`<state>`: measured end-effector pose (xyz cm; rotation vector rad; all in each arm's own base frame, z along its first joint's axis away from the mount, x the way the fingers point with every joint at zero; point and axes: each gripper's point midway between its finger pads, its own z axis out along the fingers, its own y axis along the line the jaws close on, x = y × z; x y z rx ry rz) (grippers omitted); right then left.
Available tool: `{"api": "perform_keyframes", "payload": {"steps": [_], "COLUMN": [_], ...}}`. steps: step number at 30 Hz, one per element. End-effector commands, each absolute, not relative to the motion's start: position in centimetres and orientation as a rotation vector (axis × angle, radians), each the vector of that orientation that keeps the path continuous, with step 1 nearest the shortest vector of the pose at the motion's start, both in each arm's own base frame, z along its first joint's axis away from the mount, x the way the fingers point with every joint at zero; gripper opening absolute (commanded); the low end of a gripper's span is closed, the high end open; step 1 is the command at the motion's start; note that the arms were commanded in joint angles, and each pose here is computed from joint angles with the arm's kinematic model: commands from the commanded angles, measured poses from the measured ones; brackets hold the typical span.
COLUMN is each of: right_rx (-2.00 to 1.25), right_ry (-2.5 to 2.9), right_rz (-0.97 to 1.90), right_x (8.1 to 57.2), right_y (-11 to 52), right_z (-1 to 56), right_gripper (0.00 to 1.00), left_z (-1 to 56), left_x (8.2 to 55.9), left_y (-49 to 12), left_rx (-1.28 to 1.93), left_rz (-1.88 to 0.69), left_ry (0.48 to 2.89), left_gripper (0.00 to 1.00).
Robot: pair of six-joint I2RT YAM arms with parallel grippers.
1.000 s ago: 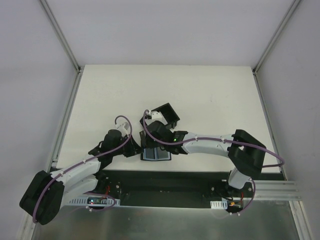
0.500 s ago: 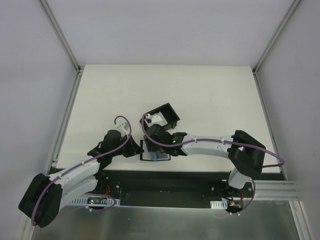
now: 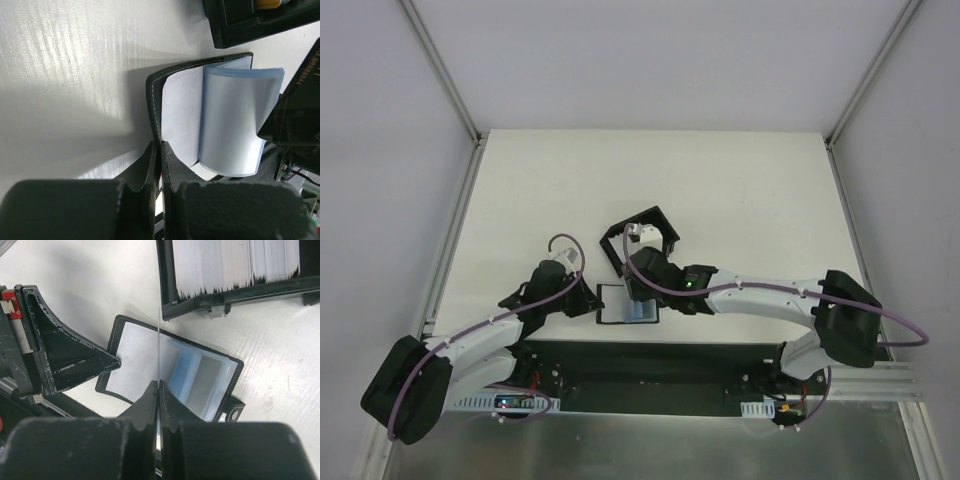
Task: Put the credit cards into the card holder
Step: Insert the credit card into the card holder.
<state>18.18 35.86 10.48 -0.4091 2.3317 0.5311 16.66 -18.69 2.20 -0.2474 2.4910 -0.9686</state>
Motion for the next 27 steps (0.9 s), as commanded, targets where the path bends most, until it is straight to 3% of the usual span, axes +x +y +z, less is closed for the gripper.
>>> {"api": "perform_keyframes", "payload": {"steps": [1,7,15,27], "right_rx": [-0.398,-0.315,-0.205,-0.124], "right_ry": [2.298,2.209,2.409,2.492], "right_rz": [0.537,0.754,0.661,0.535], "right_x": [18.2,17.7,16.9,16.8], "right_y": [34.8,35.0,31.6,29.6], "right_z": [11.9,15.6,9.5,6.7], "right_gripper": [0.0,0.0,0.0,0.0], "left_z": [1.4,-0.6,-1.3,-1.3], "left_x": [16.6,16.2,16.5,16.3], "left_y": [-18.0,-17.1,-16.7,-16.9], "left_rx": [-0.268,-0.292,-0.305,-0.294], "left_rz": [-0.92,-0.823,-0.766,-0.784], "left_ry": [2.516,2.6,2.62,2.626], "left_gripper": [0.0,0.0,0.0,0.0]}}
